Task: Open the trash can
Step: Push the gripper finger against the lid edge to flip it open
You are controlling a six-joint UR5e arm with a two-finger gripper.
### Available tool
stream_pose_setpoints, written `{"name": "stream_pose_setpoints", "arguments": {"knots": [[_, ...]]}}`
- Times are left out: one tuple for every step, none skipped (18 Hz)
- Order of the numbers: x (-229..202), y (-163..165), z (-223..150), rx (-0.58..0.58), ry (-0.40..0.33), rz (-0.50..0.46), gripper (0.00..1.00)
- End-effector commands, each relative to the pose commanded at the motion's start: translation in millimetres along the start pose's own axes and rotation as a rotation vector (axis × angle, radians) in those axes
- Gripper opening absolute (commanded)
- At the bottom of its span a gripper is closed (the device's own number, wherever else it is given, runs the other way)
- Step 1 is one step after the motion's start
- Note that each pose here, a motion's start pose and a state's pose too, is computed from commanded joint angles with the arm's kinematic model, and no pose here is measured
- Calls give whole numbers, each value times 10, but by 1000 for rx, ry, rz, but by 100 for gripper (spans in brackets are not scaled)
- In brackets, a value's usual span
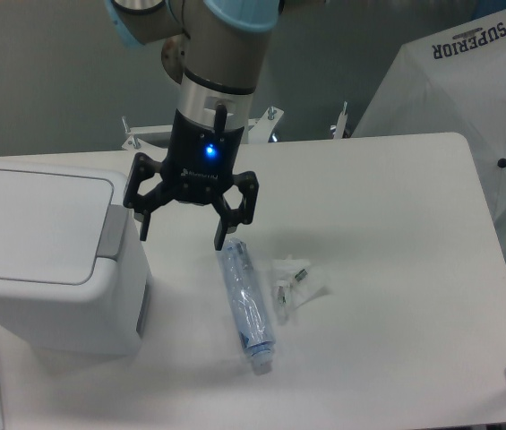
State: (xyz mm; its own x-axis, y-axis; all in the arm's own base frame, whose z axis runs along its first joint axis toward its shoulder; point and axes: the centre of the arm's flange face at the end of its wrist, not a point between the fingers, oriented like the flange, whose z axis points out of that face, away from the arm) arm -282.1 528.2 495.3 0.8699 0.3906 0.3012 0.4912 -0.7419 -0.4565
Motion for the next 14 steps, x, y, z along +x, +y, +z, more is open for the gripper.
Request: {"name": "stream_pose_setpoints", "arguments": {"knots": [[6,19,17,-3,1,0,100],[18,34,39,-7,3,3,100],[25,38,47,-7,4,4,100],[21,48,59,-10,4,3,100],[28,53,68,-12,5,3,100],[35,58,75,-12,6,6,100],[32,67,87,-15,7,7,100],[45,67,80,-13,7,11,100],[83,80,103,-17,9,16,100],[93,78,103,-15,9,19,100],[100,84,112,-16,10,20,100],[90,98,139,-22,11,17,100],[97,115,151,-25,12,17,100],[93,125,163,-28,13,17,100]]}}
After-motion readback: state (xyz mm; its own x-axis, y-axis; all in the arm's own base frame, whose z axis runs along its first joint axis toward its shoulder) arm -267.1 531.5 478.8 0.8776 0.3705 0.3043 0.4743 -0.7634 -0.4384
